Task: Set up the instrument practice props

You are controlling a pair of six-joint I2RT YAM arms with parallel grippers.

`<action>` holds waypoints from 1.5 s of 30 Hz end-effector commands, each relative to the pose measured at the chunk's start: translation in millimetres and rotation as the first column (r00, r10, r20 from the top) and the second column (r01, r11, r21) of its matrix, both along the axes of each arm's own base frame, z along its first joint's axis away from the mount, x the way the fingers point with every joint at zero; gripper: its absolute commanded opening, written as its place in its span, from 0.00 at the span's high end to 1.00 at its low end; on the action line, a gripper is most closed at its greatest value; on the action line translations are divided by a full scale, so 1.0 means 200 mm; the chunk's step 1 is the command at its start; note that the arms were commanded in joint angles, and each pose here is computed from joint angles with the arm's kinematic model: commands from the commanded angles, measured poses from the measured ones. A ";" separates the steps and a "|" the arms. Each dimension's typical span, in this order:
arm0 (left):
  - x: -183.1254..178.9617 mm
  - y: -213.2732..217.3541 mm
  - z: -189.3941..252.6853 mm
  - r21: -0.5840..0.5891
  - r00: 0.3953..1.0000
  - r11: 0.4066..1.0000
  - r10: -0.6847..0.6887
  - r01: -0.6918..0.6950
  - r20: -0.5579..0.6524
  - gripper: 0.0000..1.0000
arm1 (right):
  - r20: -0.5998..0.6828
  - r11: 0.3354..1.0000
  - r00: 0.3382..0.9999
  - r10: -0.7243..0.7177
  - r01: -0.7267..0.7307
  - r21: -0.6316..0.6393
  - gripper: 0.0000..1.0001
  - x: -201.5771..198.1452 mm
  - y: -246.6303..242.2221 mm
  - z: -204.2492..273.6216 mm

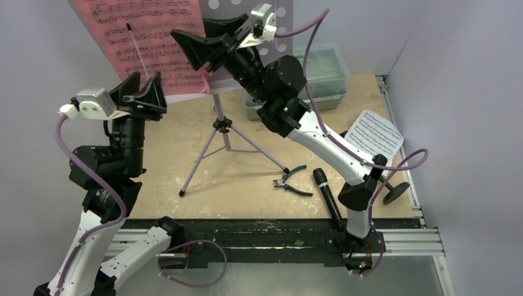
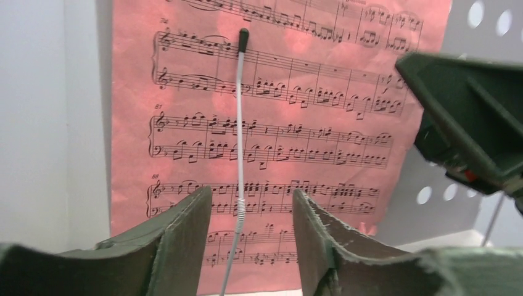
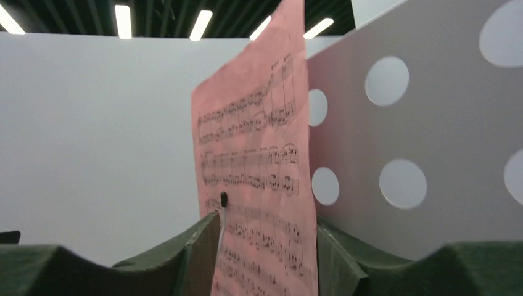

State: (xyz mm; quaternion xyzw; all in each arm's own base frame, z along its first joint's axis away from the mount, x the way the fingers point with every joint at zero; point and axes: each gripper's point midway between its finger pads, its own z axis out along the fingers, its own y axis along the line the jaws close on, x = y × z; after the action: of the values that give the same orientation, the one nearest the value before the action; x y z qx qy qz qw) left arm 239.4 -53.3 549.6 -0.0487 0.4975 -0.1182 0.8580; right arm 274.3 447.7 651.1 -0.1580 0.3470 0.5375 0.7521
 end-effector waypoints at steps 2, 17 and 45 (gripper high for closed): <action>-0.13 0.02 0.04 -0.086 0.996 0.992 -0.089 0.088 -0.008 0.40 | -0.085 0.988 0.988 -0.130 0.121 -0.099 0.33 -0.06 -0.30 0.02; -0.42 0.05 -0.54 -0.194 0.910 0.963 -0.243 0.186 -0.335 0.19 | -0.295 0.791 0.806 -0.513 0.309 -0.528 0.14 -0.14 -0.96 -1.39; -0.17 -0.46 -1.40 -0.041 0.628 0.848 -0.424 0.529 -0.653 0.17 | -0.597 0.583 0.017 -0.802 0.241 -0.776 0.07 0.26 -1.72 -2.47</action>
State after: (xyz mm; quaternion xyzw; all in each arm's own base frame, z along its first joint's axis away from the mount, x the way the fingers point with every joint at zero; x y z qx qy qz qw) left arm 211.1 -143.0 233.4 0.0761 0.8175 -0.2576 0.5095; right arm 317.1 137.5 149.7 0.0919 0.8527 0.1194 0.5001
